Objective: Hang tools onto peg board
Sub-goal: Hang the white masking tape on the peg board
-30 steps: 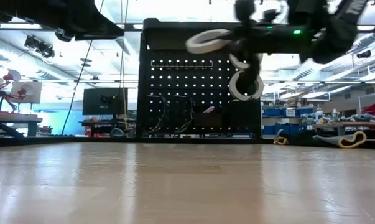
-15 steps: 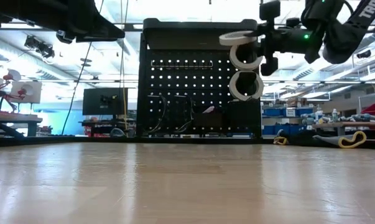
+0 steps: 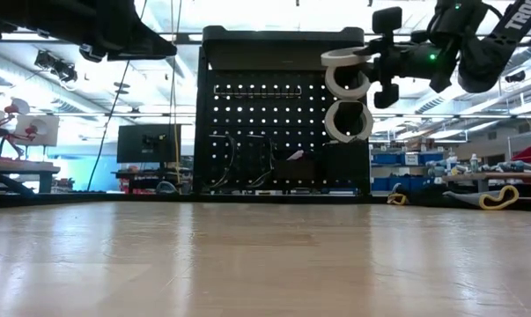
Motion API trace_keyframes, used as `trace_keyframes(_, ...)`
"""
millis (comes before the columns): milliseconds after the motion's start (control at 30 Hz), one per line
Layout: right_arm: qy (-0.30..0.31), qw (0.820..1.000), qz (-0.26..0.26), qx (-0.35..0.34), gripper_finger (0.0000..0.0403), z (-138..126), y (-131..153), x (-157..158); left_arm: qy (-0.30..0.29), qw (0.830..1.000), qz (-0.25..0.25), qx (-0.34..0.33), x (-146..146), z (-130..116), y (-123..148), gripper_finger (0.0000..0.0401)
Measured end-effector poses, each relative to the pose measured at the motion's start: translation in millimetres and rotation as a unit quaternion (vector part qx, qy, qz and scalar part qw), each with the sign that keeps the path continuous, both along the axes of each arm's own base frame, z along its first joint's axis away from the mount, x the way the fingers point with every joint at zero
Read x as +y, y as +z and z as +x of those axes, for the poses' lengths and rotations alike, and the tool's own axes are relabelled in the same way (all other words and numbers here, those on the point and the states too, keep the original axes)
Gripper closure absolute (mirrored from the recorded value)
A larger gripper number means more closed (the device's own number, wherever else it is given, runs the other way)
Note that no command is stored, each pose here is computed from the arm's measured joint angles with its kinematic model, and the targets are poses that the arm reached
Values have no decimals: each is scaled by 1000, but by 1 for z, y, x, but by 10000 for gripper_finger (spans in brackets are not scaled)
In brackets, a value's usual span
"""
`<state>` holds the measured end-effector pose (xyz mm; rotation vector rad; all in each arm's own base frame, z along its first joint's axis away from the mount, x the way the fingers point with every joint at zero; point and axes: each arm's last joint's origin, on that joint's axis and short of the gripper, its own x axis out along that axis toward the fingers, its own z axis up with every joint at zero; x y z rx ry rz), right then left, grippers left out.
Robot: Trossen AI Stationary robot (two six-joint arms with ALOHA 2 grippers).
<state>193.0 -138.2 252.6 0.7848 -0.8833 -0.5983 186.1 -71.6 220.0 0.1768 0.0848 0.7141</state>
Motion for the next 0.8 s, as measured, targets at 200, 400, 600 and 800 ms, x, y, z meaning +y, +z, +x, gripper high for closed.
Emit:
trace_keyframes(200, -22, 1000, 11, 0, 317, -4, -1, -6, 0, 1000, 0, 0, 0, 0, 0, 203)
trace_keyframes(400, -26, 999, 32, 12, 304, -4, -4, -11, 0, 1000, -2, -2, 0, 0, 0, 203)
trace_keyframes(600, -38, 998, 40, 17, 297, -6, -6, -14, 0, 1000, -5, -1, 0, 0, -1, 203)
trace_keyframes(800, -50, 997, 40, 34, 291, -6, -9, -15, 0, 1000, -6, -1, 0, 0, -1, 203)
